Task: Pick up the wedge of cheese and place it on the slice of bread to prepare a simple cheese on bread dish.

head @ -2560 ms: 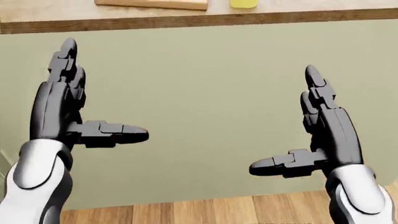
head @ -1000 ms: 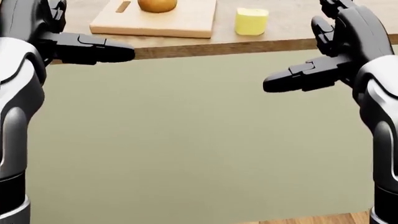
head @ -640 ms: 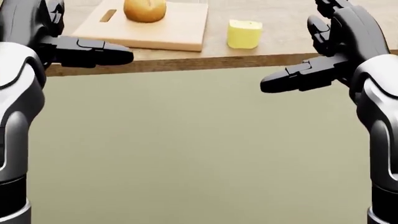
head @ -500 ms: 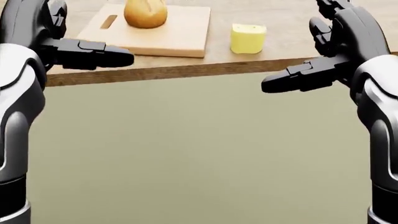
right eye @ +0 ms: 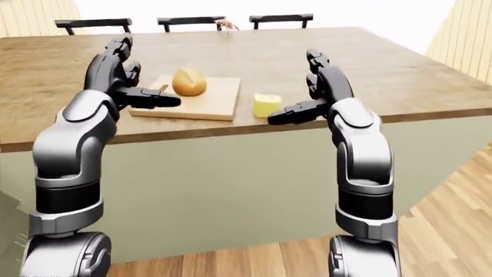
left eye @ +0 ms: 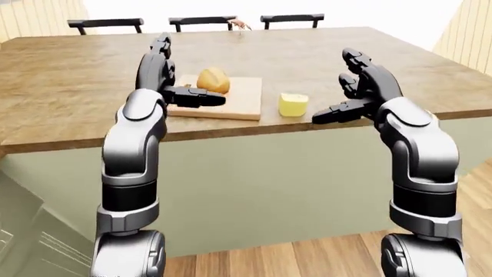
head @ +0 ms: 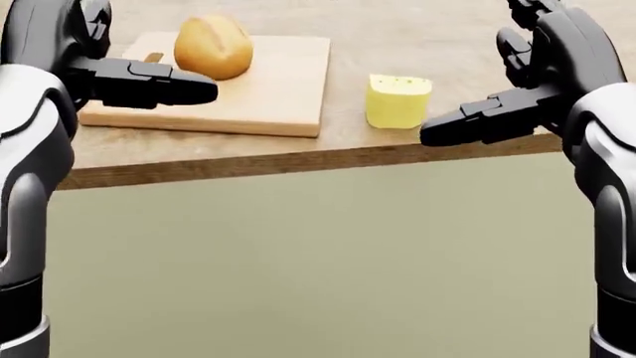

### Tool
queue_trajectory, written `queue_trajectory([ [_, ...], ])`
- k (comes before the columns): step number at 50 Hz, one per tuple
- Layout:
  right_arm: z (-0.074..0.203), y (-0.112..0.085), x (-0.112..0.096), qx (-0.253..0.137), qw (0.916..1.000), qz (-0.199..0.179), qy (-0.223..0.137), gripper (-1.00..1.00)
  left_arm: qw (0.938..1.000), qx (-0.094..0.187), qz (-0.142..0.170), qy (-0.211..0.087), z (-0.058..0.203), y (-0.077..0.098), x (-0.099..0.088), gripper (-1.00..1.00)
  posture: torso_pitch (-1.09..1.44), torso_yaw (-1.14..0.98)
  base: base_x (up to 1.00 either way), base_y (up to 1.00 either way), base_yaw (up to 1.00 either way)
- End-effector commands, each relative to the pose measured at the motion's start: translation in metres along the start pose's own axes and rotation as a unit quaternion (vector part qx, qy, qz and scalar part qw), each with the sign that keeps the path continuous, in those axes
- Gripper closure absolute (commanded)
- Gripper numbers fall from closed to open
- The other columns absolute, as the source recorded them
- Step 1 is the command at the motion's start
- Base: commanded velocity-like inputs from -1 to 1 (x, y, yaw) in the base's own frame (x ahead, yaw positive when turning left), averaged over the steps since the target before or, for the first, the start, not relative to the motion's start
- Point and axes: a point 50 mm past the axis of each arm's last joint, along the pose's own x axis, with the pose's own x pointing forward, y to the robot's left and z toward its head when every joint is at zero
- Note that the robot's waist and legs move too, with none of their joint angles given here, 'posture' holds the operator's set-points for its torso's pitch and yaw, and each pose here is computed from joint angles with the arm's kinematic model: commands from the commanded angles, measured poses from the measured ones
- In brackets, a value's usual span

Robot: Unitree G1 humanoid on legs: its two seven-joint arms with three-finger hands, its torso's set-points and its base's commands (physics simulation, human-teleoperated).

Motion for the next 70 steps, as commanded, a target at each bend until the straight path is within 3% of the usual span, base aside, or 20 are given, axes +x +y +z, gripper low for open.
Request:
queue_trajectory([
  [1, 0.025, 0.001, -0.004, -0.012, 0.9983, 0.002, -0.057, -1.0, 0.998, 0.002, 0.02, -0.059, 0.027, 0.009, -0.004, -1.0, 0.0, 0.0, 0.25, 0.0, 0.0],
  [70, 0.027, 0.002, -0.003, -0.025, 0.9981, 0.009, -0.055, -1.0, 0.9974, 0.004, 0.025, -0.068, 0.039, 0.015, -0.007, -1.0, 0.0, 0.0, 0.1, 0.07, 0.0],
])
